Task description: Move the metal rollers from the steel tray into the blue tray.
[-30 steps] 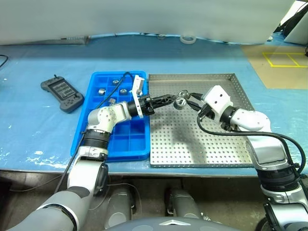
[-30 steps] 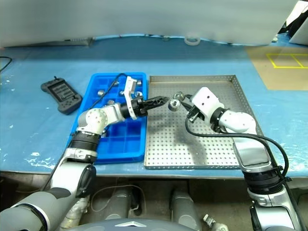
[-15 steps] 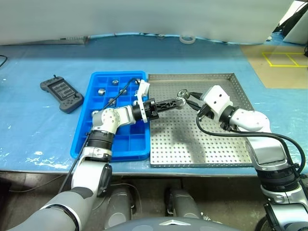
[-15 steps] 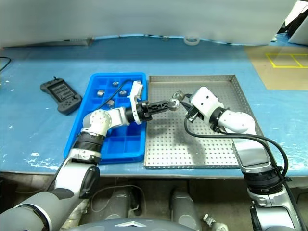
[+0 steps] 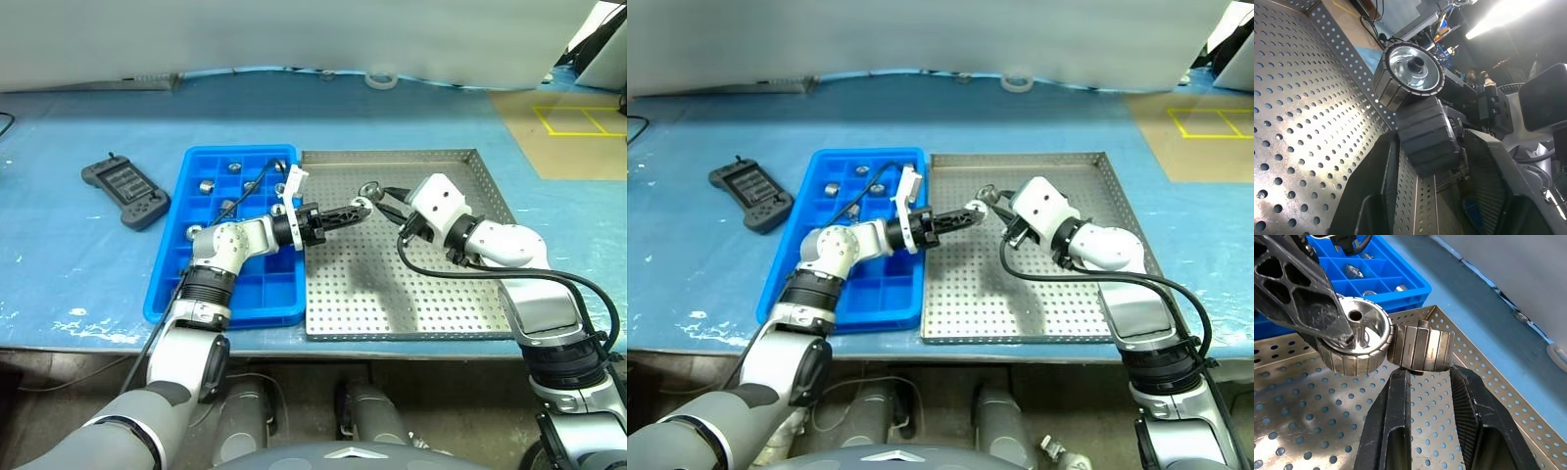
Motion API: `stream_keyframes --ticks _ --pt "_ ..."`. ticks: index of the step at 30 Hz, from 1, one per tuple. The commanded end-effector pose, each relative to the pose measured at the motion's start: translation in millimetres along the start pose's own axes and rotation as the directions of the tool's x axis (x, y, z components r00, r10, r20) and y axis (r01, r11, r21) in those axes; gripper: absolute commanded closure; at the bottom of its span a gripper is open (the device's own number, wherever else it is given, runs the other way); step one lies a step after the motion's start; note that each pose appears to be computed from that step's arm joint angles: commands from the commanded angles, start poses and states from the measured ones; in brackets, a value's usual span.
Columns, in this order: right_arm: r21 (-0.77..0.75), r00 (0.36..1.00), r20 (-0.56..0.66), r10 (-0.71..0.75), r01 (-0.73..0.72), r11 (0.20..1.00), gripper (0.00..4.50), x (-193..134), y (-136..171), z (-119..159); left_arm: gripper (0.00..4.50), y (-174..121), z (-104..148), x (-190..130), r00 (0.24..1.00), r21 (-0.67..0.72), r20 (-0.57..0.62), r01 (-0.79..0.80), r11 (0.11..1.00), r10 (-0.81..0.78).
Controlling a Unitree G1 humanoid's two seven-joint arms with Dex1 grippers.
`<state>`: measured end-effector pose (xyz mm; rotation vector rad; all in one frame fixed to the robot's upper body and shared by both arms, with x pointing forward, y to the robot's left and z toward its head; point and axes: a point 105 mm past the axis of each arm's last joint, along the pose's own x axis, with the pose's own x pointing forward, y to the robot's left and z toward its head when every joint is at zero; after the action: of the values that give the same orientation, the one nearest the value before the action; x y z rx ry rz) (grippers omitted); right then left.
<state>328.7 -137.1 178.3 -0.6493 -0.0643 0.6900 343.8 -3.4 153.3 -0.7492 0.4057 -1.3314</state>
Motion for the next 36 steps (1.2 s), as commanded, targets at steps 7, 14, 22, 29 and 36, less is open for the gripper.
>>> stream_keyframes --ticks 7,14,22,29,36 --pt "-0.054 0.997 0.075 -0.006 0.010 0.999 3.71 -1.6 -0.8 22.2 3.29 -4.8 14.9 -2.0 0.999 0.049 0.049 0.010 0.999 -0.013" --pt "-0.047 0.998 0.068 -0.014 0.017 0.999 3.71 -1.2 -2.2 20.0 3.29 -17.9 59.6 -39.9 0.992 0.213 0.128 -0.029 0.977 0.002" --pt "-0.030 0.998 0.055 -0.003 0.004 1.000 4.47 1.1 2.0 12.2 3.29 -54.4 93.3 -109.6 0.995 0.443 0.092 -0.073 0.894 0.036" --pt "-0.035 0.997 0.075 0.016 -0.013 0.999 4.47 12.0 4.2 14.1 3.29 -43.8 73.5 -103.3 0.996 0.401 0.053 -0.090 0.911 0.075" --pt "-0.045 0.997 0.076 0.019 -0.016 0.999 4.47 13.6 4.4 14.1 3.29 -38.3 76.3 -87.8 0.992 0.376 0.112 -0.100 0.921 0.062"
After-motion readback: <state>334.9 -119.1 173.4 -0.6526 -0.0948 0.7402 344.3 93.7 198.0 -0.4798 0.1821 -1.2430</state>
